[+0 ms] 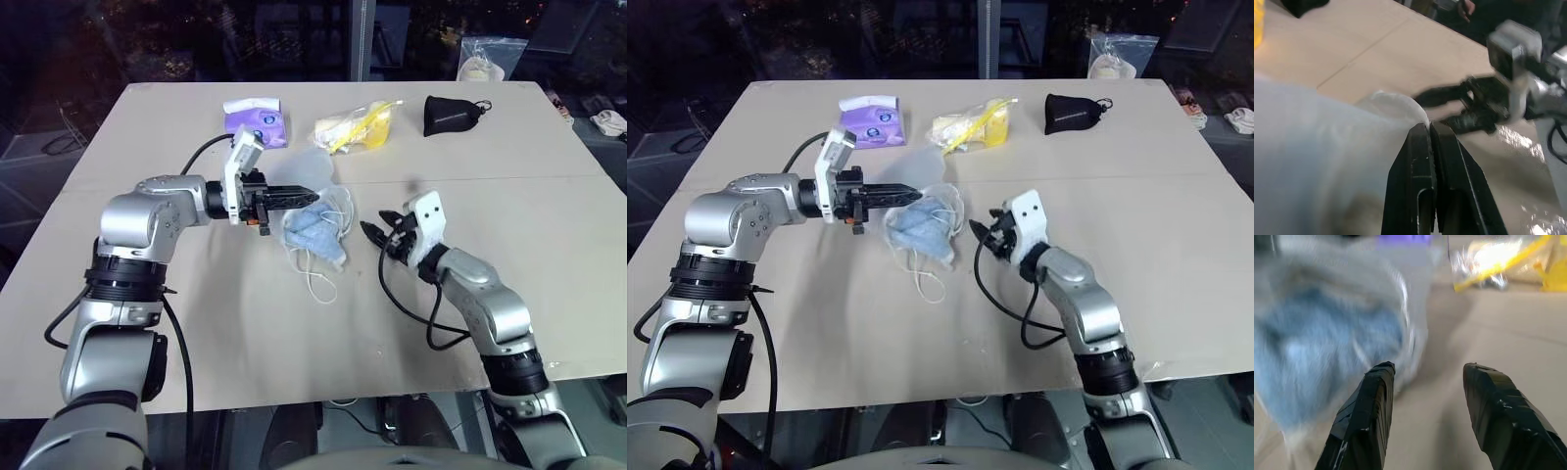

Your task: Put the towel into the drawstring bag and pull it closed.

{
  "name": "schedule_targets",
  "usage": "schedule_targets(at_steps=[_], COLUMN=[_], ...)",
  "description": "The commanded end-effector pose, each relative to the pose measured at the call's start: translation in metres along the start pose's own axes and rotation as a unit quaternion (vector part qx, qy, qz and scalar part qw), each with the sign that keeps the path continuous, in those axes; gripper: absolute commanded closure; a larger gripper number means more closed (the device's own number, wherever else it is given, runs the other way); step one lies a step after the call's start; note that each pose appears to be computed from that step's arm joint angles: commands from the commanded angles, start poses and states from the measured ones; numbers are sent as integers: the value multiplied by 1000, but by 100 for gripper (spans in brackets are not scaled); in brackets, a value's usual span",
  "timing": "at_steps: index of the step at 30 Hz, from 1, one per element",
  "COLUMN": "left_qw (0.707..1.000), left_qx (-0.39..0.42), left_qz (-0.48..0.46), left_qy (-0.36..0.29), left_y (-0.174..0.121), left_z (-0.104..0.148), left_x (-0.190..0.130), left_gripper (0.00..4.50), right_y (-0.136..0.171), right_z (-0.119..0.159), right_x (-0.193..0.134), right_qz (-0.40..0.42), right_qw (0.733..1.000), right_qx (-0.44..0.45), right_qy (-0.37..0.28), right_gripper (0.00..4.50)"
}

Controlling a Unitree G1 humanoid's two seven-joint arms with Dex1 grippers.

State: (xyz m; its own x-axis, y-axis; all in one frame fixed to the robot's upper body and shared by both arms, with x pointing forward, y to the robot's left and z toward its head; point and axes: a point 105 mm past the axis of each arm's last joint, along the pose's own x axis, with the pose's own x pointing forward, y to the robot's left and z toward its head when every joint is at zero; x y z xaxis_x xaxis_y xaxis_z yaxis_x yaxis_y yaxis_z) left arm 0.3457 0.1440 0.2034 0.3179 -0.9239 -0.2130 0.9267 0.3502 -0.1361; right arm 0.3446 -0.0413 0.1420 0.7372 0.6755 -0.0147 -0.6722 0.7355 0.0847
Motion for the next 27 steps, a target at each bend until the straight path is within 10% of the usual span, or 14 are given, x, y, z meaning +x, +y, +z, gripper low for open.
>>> schedule_targets(at_steps=[1,7,13,27], left_qw=[999,999,999,984], left_qx=[35,42,44,167], left_qz=[-12,-2,2,55], left_qy=[-3,-4,-3,4], left_y=[-5,-4,-5,19], left_z=[15,15,14,28], left_x=[2,1,-2,2], left_gripper=[450,450,450,450], right_y=[-2,1,-7,-63], right_z=[-2,-18,-17,21], right_x=[18,30,34,-16], right_qz=[-2,2,-21,-196], right_qw=[1000,998,999,949], right_qx=[-7,8,-9,-240], right_qy=[19,59,42,50], right_gripper=[211,211,447,447])
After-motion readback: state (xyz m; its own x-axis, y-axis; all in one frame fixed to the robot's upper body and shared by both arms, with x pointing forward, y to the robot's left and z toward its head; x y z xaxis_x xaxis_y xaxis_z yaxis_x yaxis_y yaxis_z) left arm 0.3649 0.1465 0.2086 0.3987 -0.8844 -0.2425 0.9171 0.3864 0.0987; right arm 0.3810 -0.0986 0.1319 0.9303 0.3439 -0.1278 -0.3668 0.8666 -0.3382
